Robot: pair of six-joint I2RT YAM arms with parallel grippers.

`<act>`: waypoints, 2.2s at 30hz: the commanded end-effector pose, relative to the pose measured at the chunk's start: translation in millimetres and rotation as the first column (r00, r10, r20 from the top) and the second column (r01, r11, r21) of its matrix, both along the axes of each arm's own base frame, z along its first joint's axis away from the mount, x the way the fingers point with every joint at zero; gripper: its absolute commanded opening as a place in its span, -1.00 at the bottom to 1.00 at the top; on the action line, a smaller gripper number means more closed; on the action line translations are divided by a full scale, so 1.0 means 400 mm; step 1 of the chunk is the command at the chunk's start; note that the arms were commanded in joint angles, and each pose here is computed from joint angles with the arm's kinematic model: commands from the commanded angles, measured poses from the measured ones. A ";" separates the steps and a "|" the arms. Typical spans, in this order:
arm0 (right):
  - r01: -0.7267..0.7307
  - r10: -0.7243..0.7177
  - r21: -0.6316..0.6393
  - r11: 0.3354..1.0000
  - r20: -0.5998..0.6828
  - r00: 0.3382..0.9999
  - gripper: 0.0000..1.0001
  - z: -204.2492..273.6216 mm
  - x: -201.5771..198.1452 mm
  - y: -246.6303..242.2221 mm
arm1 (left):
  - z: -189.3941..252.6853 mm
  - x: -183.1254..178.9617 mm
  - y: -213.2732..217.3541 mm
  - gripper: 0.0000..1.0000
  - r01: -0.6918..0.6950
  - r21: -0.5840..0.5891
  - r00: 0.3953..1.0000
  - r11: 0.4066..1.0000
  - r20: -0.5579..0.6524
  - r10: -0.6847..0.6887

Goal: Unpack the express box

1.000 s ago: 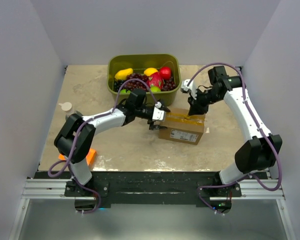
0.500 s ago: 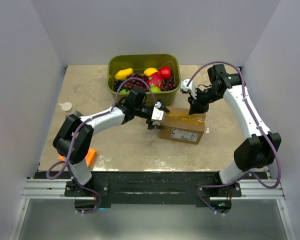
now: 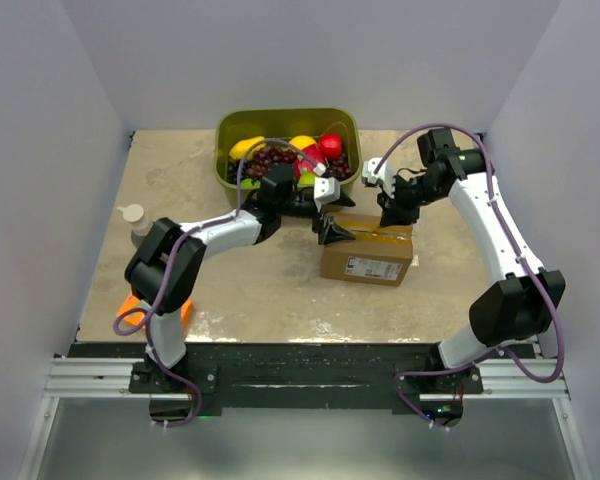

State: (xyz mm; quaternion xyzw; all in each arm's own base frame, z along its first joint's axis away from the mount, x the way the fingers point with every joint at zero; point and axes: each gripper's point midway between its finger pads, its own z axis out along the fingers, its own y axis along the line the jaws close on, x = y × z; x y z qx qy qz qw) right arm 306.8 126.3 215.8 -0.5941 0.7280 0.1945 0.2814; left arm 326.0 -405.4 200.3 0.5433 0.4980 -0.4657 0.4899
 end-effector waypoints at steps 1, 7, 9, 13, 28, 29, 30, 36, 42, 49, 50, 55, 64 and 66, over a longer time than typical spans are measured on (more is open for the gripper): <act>-0.004 0.004 0.012 1.000 0.063 0.998 -1.00 0.032 0.004 0.003 | -0.016 -0.010 -0.056 0.87 0.045 -0.009 0.999 0.999 -0.030 -0.045; -0.052 0.049 0.040 0.998 0.054 0.997 -1.00 0.032 0.004 0.021 | -0.135 -0.037 -0.042 0.84 0.079 0.105 0.996 0.991 -0.039 -0.075; -0.081 0.079 0.033 0.996 0.061 0.995 -1.00 0.036 0.007 0.021 | -0.152 -0.041 -0.035 0.83 0.085 0.126 0.996 0.988 -0.030 -0.082; -0.132 0.132 0.004 0.991 0.035 0.991 -1.00 0.017 0.008 0.020 | -0.166 -0.043 -0.029 0.82 0.080 0.140 0.997 0.987 -0.031 -0.076; -0.192 0.200 -0.092 0.977 0.089 0.976 -1.00 0.015 0.012 -0.011 | -0.185 -0.046 -0.029 0.80 0.085 0.159 0.995 0.984 -0.060 -0.077; -0.189 0.197 -0.105 0.976 0.078 0.977 -1.00 0.012 0.010 -0.017 | -0.186 -0.047 -0.028 0.80 0.087 0.160 0.995 0.983 -0.059 -0.079; -0.184 0.192 -0.116 0.976 0.067 0.979 -1.00 0.008 0.009 -0.025 | -0.188 -0.047 -0.027 0.80 0.087 0.163 0.995 0.983 -0.061 -0.078; -0.104 0.115 -0.149 0.983 0.064 0.991 -1.00 0.024 0.012 -0.048 | -0.195 -0.045 -0.028 0.79 0.087 0.168 0.995 0.982 -0.061 -0.078; -0.066 0.078 -0.178 0.982 0.059 0.995 -1.00 0.025 0.006 -0.084 | -0.206 -0.044 -0.026 0.78 0.087 0.181 0.995 0.980 -0.060 -0.078; -0.043 0.055 -0.195 0.980 0.057 0.997 -1.00 0.031 0.004 -0.145 | -0.232 -0.041 -0.019 0.75 0.084 0.209 0.996 0.974 -0.058 -0.074; -0.045 0.056 -0.196 0.979 0.050 0.997 -1.00 0.027 0.004 -0.151 | -0.236 -0.042 -0.020 0.72 0.086 0.213 0.995 0.973 -0.058 -0.075; -0.017 0.023 -0.133 0.991 0.046 0.999 -1.00 0.048 0.001 -0.139 | -0.255 -0.032 -0.023 0.68 0.087 0.235 0.994 0.968 -0.084 -0.069; 0.080 -0.077 -0.043 0.996 0.070 0.995 -1.00 0.098 -0.019 -0.112 | -0.259 -0.025 -0.030 0.68 0.088 0.235 0.993 0.968 -0.096 -0.067; 0.084 -0.081 -0.035 0.996 0.081 0.993 -1.00 0.108 -0.022 -0.111 | -0.257 -0.024 -0.032 0.68 0.091 0.235 0.993 0.968 -0.097 -0.070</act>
